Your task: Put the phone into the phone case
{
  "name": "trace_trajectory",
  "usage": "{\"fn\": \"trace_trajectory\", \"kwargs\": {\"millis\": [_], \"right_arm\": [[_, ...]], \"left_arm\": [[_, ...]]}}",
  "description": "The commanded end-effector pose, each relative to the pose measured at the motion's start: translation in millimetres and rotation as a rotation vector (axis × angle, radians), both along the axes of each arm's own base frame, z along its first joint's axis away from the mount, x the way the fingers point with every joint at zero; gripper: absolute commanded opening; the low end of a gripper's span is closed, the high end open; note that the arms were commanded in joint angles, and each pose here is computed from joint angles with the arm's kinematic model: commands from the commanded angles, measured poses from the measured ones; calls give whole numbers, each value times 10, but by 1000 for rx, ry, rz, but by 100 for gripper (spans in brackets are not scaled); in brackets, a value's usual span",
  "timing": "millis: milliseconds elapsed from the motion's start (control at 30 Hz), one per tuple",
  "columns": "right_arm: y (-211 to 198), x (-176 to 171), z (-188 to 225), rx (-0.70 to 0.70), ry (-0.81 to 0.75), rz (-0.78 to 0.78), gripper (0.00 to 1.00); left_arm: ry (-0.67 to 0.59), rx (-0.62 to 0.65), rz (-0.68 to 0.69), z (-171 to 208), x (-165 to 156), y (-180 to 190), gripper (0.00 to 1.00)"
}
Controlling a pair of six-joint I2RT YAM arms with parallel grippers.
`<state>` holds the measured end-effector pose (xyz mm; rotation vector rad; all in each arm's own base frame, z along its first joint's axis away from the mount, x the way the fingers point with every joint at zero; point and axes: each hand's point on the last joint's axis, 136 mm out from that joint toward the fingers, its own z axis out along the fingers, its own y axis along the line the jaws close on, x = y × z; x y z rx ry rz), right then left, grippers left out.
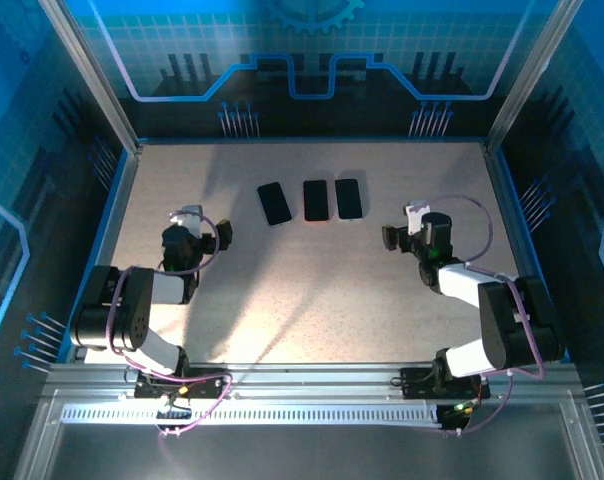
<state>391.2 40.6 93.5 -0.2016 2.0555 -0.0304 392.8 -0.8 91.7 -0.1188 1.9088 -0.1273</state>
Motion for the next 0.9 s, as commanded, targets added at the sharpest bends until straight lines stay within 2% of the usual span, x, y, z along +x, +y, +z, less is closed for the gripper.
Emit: {"fn": "trace_trajectory", "kwargs": {"millis": [0, 133, 333, 467, 867], "right_arm": [[-30, 100, 133, 1, -130, -7, 100], [-116, 90, 65, 72, -174, -6, 100], [-74, 83, 39, 69, -144, 20, 100], [-178, 79, 56, 45, -163, -59, 100], [-145, 83, 43, 63, -150, -27, 100]], "left_arm": [[-29, 6, -10, 55, 24, 22, 99], [-27, 9, 2, 48, 24, 44, 99], [-27, 9, 4, 53, 30, 47, 99], [-25, 10, 4, 46, 26, 46, 99], [-25, 11, 4, 47, 26, 43, 99]]}}
